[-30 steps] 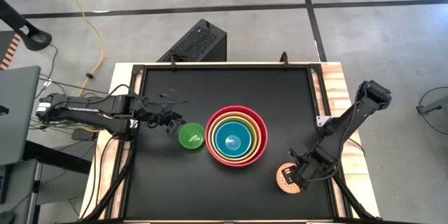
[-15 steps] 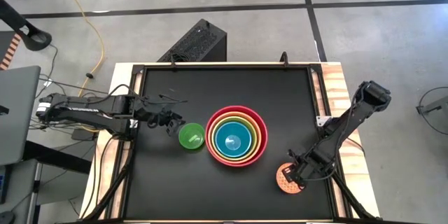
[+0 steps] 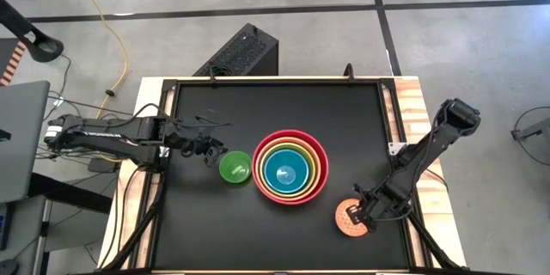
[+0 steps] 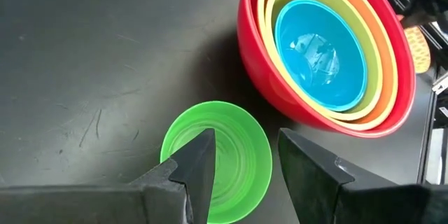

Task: Nest bowls inside each other
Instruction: Stack the orange patterned bowl on top of the blue bowl

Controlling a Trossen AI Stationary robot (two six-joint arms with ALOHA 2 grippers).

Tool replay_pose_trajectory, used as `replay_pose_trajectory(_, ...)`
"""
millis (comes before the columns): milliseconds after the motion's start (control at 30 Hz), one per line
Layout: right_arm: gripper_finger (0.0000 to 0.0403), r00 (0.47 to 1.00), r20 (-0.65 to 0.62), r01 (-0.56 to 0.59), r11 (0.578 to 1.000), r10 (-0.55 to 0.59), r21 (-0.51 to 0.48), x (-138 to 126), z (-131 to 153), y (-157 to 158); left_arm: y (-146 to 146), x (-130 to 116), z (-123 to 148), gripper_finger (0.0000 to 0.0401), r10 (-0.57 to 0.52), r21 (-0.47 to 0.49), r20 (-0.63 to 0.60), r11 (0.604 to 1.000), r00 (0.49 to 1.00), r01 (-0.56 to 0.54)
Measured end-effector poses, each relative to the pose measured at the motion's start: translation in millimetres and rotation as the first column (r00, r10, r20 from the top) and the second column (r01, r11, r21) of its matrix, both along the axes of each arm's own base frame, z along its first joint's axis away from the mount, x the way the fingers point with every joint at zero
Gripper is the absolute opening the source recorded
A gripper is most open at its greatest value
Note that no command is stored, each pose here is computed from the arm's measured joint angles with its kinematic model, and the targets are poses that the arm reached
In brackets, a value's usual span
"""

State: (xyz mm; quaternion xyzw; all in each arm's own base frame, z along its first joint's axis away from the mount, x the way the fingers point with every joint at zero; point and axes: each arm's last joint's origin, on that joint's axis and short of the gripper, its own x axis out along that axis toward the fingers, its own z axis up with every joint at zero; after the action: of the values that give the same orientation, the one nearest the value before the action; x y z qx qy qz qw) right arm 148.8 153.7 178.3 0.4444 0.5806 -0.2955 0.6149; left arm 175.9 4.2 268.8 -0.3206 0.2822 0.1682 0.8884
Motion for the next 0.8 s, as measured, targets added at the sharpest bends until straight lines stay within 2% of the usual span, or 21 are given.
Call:
replay_pose_trajectory(133,0.0007,0.999,0.034,0.002,0.999,-0.003,0.037,-1.8,18.4,-2.2,-0.4,0.0,0.0,0.0144,-0.013,-0.006,0.0,1.0,1.0,0.013)
replay_pose_trajectory(433,0.0005,0.976,0.216,-0.016,0.99,-0.016,0.143,14.3,102.8,-6.9,-0.4,0.0,0.0,0.0144,-0.021,0.005,-0.002,1.0,1.0,0.021)
replay_pose_trajectory(533,0.0005,0.957,0.291,-0.006,0.997,-0.016,0.076,31.6,128.5,-13.3,-0.4,0.0,0.0,0.0144,-0.027,0.013,-0.003,1.0,1.0,0.027)
replay_pose_trajectory(633,0.0004,0.932,0.362,0.011,1.0,-0.008,-0.006,62.1,148.7,-22.7,-0.2,0.0,0.0,0.0144,-0.027,0.022,-0.004,0.999,1.0,0.027)
replay_pose_trajectory(800,0.0004,0.933,0.358,0.002,0.99,0.05,-0.142,126.6,155.3,-47.6,-0.1,0.1,0.1,0.0144,-0.036,0.04,-0.005,0.999,0.999,0.036)
